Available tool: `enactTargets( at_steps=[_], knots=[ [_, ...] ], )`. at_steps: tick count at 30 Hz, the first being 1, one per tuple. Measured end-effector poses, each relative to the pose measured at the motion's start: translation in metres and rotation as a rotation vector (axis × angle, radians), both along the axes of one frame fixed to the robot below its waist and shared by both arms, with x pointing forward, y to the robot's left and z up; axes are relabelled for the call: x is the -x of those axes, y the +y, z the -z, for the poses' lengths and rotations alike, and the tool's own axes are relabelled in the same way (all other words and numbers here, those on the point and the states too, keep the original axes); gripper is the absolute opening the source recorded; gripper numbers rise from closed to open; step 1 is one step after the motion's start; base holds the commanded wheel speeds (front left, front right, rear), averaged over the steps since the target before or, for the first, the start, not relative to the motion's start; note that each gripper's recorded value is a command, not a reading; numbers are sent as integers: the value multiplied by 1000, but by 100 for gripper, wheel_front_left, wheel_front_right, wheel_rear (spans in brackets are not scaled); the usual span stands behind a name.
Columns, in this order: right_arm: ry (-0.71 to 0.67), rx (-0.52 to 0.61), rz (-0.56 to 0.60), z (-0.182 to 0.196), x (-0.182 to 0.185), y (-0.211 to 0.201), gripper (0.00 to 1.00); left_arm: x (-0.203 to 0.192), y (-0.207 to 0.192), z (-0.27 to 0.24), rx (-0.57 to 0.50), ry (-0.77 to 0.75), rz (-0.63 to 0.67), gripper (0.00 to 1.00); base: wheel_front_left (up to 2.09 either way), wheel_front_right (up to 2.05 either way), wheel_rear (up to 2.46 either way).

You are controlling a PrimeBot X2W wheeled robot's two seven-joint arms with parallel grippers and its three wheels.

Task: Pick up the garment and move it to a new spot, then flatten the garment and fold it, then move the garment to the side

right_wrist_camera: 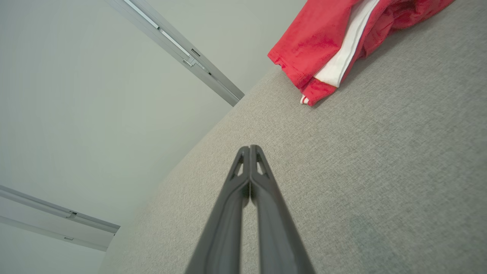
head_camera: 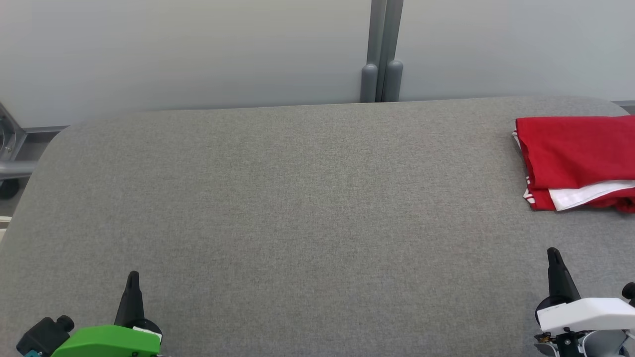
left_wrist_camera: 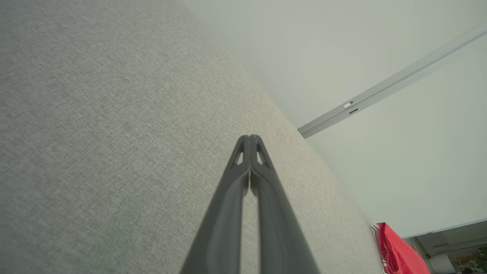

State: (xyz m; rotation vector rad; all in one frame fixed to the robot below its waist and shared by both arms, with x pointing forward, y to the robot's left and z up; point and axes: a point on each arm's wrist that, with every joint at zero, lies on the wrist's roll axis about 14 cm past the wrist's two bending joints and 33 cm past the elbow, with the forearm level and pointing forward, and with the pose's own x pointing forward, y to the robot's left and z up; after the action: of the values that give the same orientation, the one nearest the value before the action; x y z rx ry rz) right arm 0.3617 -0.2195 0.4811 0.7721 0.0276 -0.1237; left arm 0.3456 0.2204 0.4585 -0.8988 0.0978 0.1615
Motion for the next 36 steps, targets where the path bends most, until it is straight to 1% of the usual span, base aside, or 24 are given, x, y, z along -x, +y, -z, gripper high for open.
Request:
enactTargets(
  at_steps=[20, 36],
  knots=[
    [-23, -247, -8, -4, -9, 6, 0, -12, -4, -11, 207, -42, -8, 0, 0, 0, 0],
    [-46, -424, -24, -10, -16, 11, 0, -22, -9, -21, 350, -78, 4, 0, 0, 0, 0]
  ],
)
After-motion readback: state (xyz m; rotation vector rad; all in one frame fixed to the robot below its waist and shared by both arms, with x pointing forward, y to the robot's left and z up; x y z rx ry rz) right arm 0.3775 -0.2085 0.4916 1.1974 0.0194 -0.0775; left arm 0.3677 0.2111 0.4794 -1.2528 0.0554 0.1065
